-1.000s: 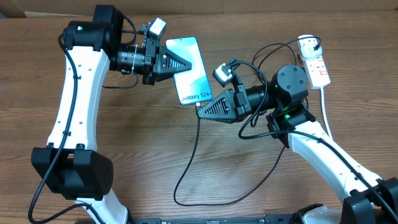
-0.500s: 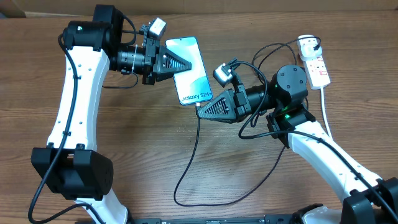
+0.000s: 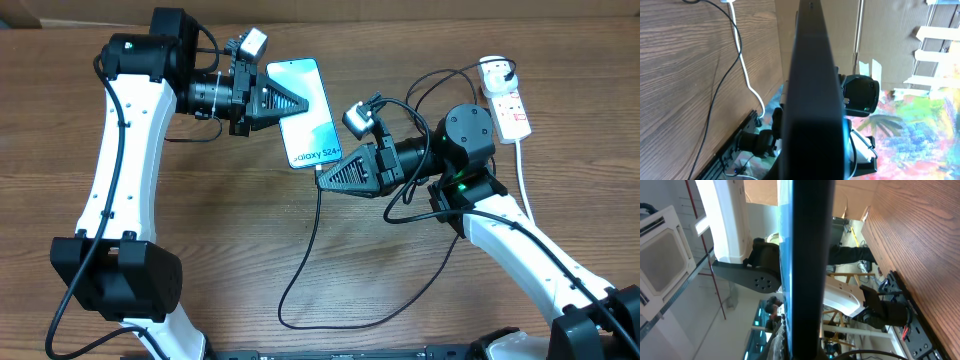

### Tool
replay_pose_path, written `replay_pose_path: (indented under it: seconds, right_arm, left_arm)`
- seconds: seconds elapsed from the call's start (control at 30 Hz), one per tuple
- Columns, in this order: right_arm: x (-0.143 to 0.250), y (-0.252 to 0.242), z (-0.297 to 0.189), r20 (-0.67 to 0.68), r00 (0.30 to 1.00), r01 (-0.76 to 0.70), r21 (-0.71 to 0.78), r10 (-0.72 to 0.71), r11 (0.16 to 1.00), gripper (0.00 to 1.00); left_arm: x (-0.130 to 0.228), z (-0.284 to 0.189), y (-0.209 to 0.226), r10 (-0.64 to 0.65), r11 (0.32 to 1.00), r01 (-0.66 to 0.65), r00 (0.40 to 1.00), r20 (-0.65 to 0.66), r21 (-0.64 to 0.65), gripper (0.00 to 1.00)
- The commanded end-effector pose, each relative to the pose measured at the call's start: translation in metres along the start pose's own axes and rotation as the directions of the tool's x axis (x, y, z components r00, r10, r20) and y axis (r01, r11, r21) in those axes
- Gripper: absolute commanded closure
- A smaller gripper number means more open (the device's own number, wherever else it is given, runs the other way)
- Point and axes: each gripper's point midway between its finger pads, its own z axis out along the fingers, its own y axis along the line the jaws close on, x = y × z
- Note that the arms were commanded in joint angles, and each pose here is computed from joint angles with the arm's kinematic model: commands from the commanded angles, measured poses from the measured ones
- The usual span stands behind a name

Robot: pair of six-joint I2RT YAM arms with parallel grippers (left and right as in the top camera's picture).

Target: Plug charger to phone and switch on socket

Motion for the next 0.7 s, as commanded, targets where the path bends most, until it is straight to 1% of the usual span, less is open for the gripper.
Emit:
replay_pose_path:
  seconds: [0.0, 0.67]
  right_arm:
    - [0.0011, 0.0090, 0.0004, 0.007, 1.000, 0.026, -0.004, -0.026, 1.000, 0.96]
    - [-0.0063, 0.0080, -0.0088, 0.044, 0.999, 0.019, 0.002, -0.019, 1.000, 0.96]
  left_arm:
    - [0.0038, 0.0002, -0.0189, 0.052, 0.996, -0.052, 0.999, -0.005, 0.069, 0.96]
    - [0.0106, 0.0023, -0.0190, 0.078, 0.995, -0.076, 0.997, -0.019, 0.069, 0.96]
